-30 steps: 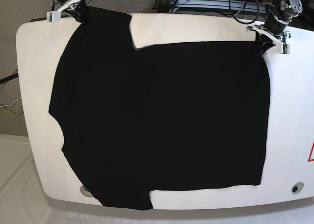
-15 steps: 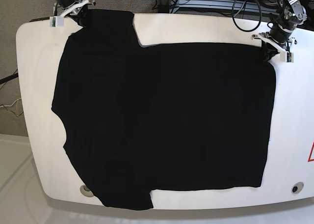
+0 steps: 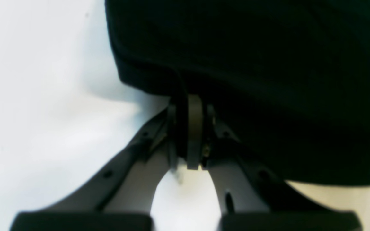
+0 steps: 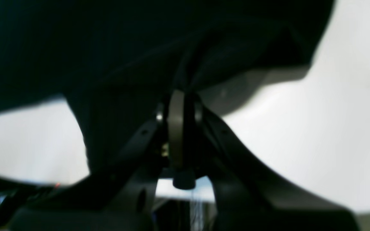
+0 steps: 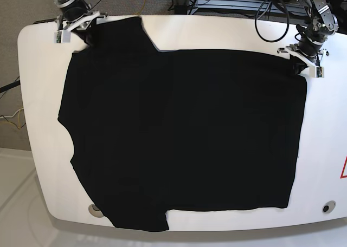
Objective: Fold the T-shirt properly
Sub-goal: 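Drag both held corners toward the robot, sliding the shirt across the table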
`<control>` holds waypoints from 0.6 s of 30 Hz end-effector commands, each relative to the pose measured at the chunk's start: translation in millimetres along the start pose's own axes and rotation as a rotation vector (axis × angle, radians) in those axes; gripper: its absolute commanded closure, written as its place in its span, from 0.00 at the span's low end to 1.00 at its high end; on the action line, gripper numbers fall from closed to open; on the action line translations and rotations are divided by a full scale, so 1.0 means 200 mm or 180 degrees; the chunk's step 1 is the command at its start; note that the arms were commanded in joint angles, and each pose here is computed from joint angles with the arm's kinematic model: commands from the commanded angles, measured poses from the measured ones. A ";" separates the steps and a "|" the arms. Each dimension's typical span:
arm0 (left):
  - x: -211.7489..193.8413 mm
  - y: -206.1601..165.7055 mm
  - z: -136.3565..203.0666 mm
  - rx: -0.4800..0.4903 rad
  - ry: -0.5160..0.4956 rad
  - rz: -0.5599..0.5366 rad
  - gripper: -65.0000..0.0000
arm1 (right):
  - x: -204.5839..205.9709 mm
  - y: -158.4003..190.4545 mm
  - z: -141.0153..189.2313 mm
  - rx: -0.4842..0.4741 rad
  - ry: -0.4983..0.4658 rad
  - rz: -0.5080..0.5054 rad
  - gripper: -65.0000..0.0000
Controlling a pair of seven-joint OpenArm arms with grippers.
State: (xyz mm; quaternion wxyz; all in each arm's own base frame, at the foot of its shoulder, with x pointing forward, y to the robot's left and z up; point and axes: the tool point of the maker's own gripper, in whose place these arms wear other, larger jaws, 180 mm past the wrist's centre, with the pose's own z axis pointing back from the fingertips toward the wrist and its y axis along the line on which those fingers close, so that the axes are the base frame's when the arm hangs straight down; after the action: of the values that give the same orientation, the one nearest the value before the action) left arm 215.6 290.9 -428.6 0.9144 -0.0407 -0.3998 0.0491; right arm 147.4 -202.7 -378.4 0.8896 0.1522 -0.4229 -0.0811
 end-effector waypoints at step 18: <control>0.21 -0.08 0.00 0.0173 -0.0160 -0.0151 0.97 | 0.34 0.12 -0.09 0.0205 -0.0641 0.0156 1.00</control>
State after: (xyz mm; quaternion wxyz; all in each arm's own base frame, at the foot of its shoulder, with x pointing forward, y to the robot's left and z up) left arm 232.5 276.8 -415.9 0.9184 -0.0161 -0.3929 0.0434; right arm 195.5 -193.4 -348.0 0.8560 0.1592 -0.4871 -0.0690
